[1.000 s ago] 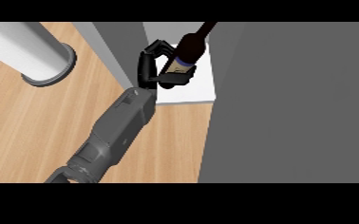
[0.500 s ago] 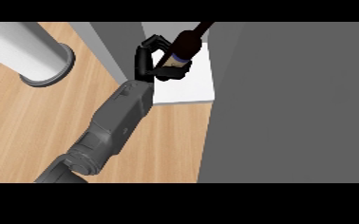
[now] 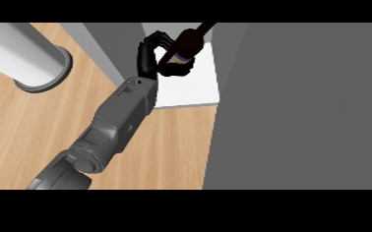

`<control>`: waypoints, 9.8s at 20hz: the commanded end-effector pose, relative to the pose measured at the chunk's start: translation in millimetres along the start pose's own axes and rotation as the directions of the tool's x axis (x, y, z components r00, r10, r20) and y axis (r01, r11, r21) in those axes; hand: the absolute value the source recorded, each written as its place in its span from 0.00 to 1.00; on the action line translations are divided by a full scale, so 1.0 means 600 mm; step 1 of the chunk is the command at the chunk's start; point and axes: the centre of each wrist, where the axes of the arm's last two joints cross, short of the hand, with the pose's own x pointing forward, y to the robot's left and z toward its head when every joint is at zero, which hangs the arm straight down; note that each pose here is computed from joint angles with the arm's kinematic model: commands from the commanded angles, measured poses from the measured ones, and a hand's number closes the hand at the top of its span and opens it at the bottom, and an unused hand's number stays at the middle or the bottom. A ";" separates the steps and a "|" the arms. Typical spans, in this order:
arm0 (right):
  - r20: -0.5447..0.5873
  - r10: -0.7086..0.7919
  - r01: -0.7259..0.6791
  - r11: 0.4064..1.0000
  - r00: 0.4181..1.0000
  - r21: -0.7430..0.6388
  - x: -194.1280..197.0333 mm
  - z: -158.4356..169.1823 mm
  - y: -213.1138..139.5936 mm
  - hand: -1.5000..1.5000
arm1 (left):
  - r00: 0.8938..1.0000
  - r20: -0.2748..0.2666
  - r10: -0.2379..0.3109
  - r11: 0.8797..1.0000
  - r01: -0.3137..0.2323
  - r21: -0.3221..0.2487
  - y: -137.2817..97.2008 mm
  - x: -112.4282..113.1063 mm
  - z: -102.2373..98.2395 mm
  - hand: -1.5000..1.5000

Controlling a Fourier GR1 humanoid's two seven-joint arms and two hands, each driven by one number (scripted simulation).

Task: Pick up the wine, place it into the cabinet and close the cabinet

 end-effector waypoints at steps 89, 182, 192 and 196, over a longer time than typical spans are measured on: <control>0.050 -0.060 0.055 0.993 0.997 0.101 -0.011 -0.001 -0.011 0.00 | 0.974 -0.221 -0.041 0.990 0.070 0.124 0.045 -0.007 -0.025 1.00; -0.003 -0.021 0.021 1.000 1.000 0.011 0.015 0.007 0.005 0.00 | 0.762 -0.151 0.630 0.698 -0.640 -0.320 0.022 0.222 0.391 1.00; -0.006 0.016 -0.014 0.970 1.000 0.243 0.016 0.036 0.029 1.00 | 0.776 -0.123 0.618 0.680 -0.607 -0.412 0.157 0.212 0.402 1.00; -0.009 -0.055 0.055 0.943 0.998 0.328 0.004 0.000 0.067 1.00 | 0.780 -0.168 0.603 0.651 -0.602 -0.462 0.210 0.207 0.413 1.00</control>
